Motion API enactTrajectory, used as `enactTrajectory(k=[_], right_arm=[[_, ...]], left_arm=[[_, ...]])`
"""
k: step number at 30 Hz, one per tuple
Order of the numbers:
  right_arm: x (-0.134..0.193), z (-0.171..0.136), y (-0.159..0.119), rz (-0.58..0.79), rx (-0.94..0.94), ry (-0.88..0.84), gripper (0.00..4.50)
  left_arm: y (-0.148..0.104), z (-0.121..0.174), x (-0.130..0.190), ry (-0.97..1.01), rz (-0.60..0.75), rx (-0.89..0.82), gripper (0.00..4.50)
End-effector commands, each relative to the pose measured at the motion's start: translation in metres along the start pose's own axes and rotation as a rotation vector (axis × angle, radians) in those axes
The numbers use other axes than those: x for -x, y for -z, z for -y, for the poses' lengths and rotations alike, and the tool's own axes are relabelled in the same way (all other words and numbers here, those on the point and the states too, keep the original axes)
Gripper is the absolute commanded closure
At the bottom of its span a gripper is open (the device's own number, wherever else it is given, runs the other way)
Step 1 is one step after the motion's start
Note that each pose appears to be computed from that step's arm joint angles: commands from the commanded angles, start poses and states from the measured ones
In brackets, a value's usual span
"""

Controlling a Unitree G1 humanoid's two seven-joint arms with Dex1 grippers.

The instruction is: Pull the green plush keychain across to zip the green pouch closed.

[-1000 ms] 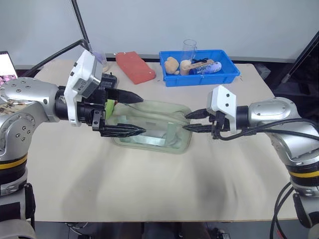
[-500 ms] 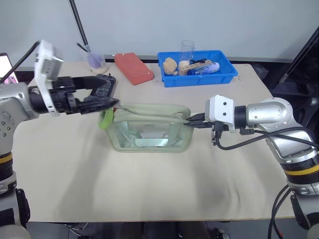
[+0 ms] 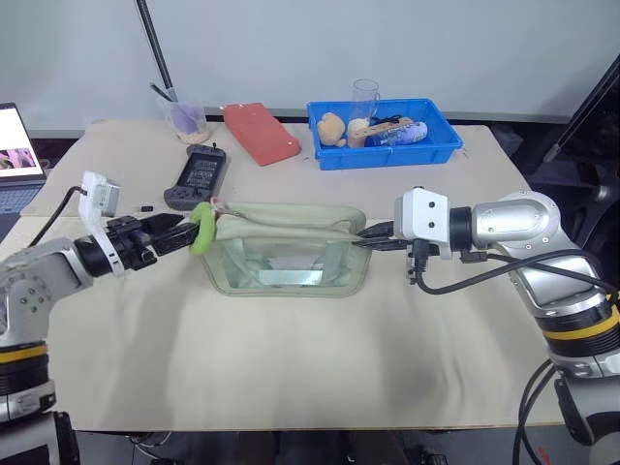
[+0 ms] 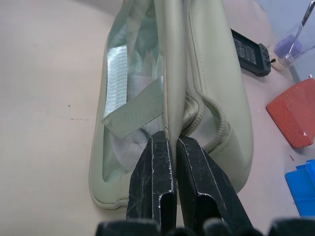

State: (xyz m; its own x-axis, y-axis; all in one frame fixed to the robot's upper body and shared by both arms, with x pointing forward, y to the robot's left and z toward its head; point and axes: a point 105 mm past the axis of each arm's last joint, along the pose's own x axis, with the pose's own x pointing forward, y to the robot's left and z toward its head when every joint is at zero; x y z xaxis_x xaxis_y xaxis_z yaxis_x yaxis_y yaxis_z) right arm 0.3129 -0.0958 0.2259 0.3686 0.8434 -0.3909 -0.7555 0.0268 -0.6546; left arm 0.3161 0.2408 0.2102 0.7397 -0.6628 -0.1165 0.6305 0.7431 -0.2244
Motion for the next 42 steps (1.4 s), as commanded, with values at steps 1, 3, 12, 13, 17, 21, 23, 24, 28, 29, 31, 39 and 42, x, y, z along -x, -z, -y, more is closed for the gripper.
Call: enactTrajectory(k=[1, 3, 12, 13, 17, 21, 23, 24, 28, 29, 31, 39, 42], right_arm=[[0.004, 0.007, -0.011, 0.025, 0.032, 0.023, 4.5], [0.004, 0.007, -0.012, 0.026, 0.029, 0.024, 4.5], [0.004, 0.008, -0.01, 0.02, 0.03, 0.027, 4.5], [0.004, 0.009, -0.01, 0.018, 0.03, 0.03, 4.5], [0.002, 0.014, -0.009, 0.008, 0.025, 0.054, 4.5], [0.001, 0.019, -0.011, 0.015, 0.008, 0.068, 4.5], [0.0, 0.019, -0.012, 0.017, 0.006, 0.069, 4.5], [-0.001, 0.02, -0.012, 0.017, 0.006, 0.07, 4.5], [-0.002, 0.02, -0.013, 0.022, 0.007, 0.072, 4.5], [-0.002, 0.02, -0.014, 0.023, 0.007, 0.072, 4.5], [-0.003, 0.02, -0.014, 0.024, 0.006, 0.075, 4.5], [0.0, 0.018, -0.012, 0.012, -0.005, 0.092, 4.5], [0.0, 0.018, -0.011, 0.01, -0.006, 0.094, 4.5]], left_arm=[[0.0, 0.012, -0.003, 0.031, 0.015, -0.015, 0.26], [-0.002, 0.018, -0.006, 0.052, 0.046, -0.001, 0.74], [-0.016, 0.014, -0.001, 0.017, 0.09, -0.03, 4.49], [-0.019, 0.011, 0.0, 0.002, 0.094, -0.045, 4.49], [-0.051, 0.018, -0.003, 0.022, 0.181, -0.094, 4.49], [-0.079, 0.047, -0.014, 0.137, 0.209, -0.178, 4.49], [-0.079, 0.059, -0.023, 0.168, 0.161, -0.252, 4.49], [-0.077, 0.062, -0.027, 0.175, 0.139, -0.278, 4.49], [-0.054, 0.062, -0.049, 0.148, 0.004, -0.397, 4.49], [-0.049, 0.059, -0.054, 0.131, -0.016, -0.413, 4.49], [-0.045, 0.057, -0.062, 0.125, -0.033, -0.444, 4.49], [-0.061, 0.066, -0.064, 0.185, 0.028, -0.463, 3.13], [-0.072, 0.065, -0.053, 0.188, 0.013, -0.493, 1.75]])
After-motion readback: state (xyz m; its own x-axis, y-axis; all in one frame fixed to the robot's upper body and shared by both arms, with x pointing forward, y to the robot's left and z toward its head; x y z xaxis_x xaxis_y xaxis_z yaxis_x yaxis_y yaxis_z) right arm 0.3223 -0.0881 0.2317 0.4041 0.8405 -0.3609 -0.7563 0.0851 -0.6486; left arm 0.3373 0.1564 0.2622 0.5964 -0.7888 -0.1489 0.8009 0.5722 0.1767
